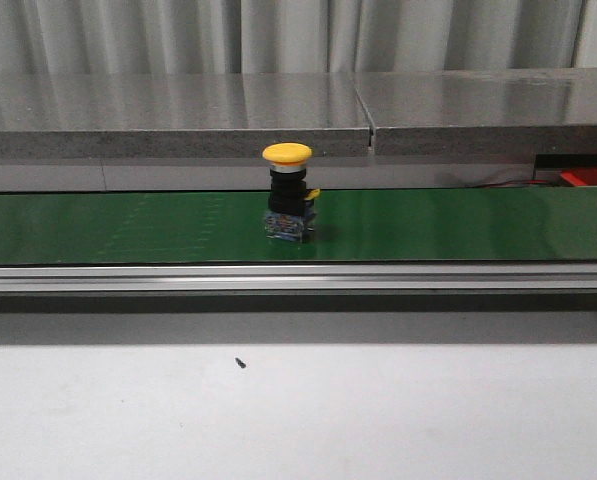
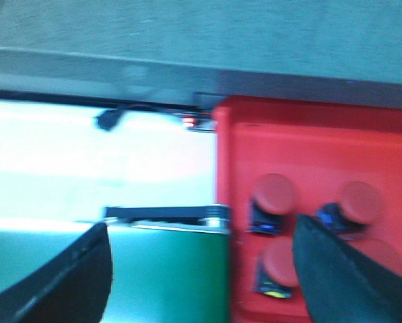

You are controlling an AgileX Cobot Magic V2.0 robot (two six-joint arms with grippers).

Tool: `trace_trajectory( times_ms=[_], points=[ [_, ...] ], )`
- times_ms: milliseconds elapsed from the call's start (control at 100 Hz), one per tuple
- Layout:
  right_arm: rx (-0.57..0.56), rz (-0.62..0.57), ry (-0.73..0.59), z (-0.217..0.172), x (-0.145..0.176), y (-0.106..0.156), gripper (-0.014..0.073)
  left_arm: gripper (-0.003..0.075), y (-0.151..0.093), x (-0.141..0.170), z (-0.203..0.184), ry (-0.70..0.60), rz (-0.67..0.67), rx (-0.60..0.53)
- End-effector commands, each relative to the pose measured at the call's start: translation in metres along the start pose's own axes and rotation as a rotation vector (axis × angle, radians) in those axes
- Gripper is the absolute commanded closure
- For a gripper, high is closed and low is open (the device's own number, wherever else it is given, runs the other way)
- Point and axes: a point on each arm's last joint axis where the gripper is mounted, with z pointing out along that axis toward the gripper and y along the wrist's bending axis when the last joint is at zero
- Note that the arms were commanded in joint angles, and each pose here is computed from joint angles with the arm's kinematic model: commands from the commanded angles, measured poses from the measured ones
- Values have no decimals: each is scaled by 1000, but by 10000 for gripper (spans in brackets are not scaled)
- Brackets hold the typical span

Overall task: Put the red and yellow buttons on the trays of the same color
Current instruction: 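Lower the right gripper onto the yellow button on the belt and grasp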

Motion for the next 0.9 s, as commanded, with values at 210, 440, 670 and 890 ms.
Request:
trace_trajectory(
  times_ms=[210,440,670,890],
  points=[
    [-223,-119,14,-20,-11,64,36,739,-1,-14,-4,-92,-12,3],
    [-352,-193,54,-23,-6,102,36,739,-1,-14,-4,-92,-12,3],
    [-484,-292,147,-13,1,138,36,739,-1,-14,-4,-92,-12,3],
    [-578,-404,195,8,7,172,36,739,-1,-14,-4,-92,-12,3]
  ],
)
